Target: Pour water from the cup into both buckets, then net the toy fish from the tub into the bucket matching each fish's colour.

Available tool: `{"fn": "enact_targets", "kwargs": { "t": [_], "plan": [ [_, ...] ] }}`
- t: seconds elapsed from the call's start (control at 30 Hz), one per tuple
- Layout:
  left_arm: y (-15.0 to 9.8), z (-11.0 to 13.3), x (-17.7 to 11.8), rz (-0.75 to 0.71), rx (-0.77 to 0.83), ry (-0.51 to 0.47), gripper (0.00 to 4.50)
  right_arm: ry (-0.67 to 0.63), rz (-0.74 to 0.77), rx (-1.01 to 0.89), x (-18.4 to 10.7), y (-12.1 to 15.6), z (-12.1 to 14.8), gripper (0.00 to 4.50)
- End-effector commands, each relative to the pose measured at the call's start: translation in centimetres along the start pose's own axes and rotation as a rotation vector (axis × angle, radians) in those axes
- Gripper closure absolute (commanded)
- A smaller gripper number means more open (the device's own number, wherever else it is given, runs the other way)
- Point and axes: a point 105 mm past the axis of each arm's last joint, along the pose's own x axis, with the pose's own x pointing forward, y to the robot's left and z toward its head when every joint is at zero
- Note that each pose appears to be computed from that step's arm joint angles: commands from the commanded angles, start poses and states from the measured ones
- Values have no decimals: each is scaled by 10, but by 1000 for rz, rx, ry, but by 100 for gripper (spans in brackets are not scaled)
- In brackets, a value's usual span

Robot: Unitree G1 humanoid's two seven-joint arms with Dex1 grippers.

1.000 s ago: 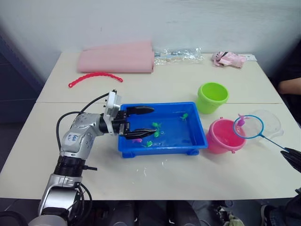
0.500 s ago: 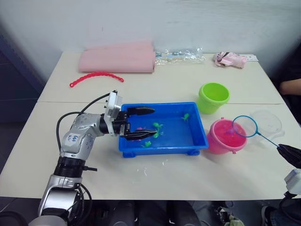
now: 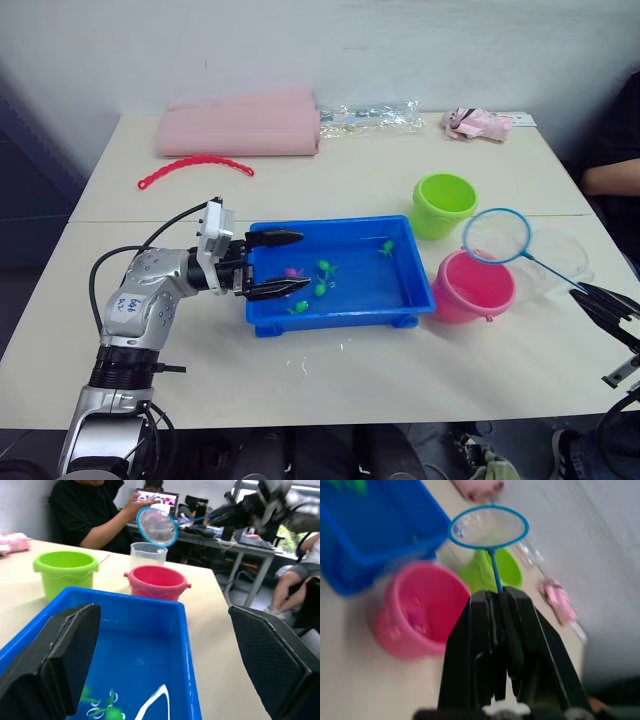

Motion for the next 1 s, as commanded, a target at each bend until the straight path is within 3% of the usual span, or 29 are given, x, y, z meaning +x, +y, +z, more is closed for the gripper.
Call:
{"fn": "enact_targets", "kwargs": {
  "t": [0.03, 0.3, 0.5, 0.73, 1.0],
  "plan": [
    [3, 12, -25, 111, 85, 24, 5, -54, 159, 191, 32, 14, 17, 450],
    [-6, 8, -88, 365, 42, 111, 5, 7, 398, 328, 118, 51, 14, 450],
    [-12, 9, -102, 435, 30, 147, 5, 55, 384, 216, 170, 58, 4, 450],
    [-14, 6, -102, 427, 21, 177, 5, 38, 410, 64, 200, 63, 0, 450],
    [-12, 6, -95, 396, 27, 191, 5, 62, 442, -39, 213, 74, -12, 450]
  ]
}}
